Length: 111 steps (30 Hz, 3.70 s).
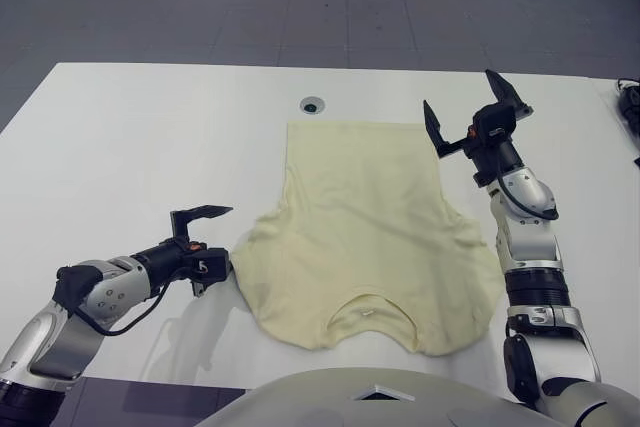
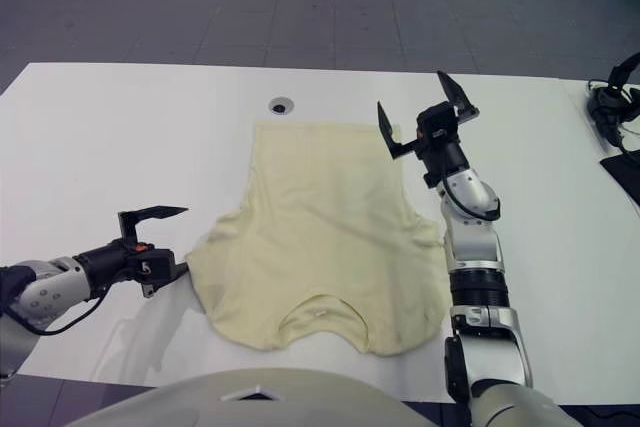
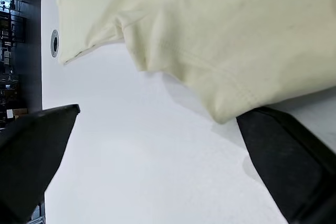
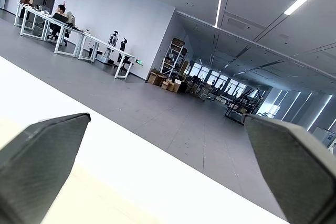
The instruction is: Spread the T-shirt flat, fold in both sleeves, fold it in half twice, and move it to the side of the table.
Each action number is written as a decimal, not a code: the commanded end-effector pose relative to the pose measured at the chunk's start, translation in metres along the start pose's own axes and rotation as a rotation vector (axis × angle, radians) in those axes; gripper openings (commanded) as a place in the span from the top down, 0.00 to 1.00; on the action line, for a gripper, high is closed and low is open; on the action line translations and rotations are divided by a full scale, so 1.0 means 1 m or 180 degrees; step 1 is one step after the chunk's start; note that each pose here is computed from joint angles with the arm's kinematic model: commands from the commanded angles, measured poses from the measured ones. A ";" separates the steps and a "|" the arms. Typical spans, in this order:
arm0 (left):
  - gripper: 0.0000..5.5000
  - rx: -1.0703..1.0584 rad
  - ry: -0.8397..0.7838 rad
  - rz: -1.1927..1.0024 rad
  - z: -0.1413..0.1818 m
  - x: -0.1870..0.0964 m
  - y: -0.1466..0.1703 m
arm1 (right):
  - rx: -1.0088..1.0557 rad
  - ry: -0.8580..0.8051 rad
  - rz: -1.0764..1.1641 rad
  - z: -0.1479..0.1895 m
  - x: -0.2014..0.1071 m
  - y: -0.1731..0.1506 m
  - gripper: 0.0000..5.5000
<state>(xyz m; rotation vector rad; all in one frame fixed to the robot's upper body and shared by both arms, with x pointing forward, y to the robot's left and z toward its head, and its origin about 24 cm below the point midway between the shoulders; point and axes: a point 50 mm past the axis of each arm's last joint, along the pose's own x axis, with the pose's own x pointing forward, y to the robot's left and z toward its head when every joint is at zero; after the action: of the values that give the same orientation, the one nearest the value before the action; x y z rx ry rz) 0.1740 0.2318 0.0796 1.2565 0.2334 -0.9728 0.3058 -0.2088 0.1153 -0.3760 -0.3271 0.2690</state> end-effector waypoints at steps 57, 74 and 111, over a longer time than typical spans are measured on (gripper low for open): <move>0.99 0.0189 -0.0488 -0.0339 0.043 0.012 0.025 | -0.0156 -0.0101 0.0228 0.020 -0.012 0.024 0.02; 0.99 0.0603 -0.0863 -0.0621 0.078 0.039 0.019 | -0.0195 -0.0100 0.0246 0.022 -0.012 0.029 0.02; 0.68 -0.0001 -0.1432 -0.0486 0.110 0.078 0.013 | -0.0272 -0.0093 0.0269 0.021 -0.012 0.031 0.02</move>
<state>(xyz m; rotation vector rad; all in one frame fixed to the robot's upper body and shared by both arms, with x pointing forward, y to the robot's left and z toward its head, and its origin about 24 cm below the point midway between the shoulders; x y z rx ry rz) 0.1939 0.1018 0.0736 1.0410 -0.0062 -1.3537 0.2807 -0.1783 0.1171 -0.4619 -0.3503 0.3483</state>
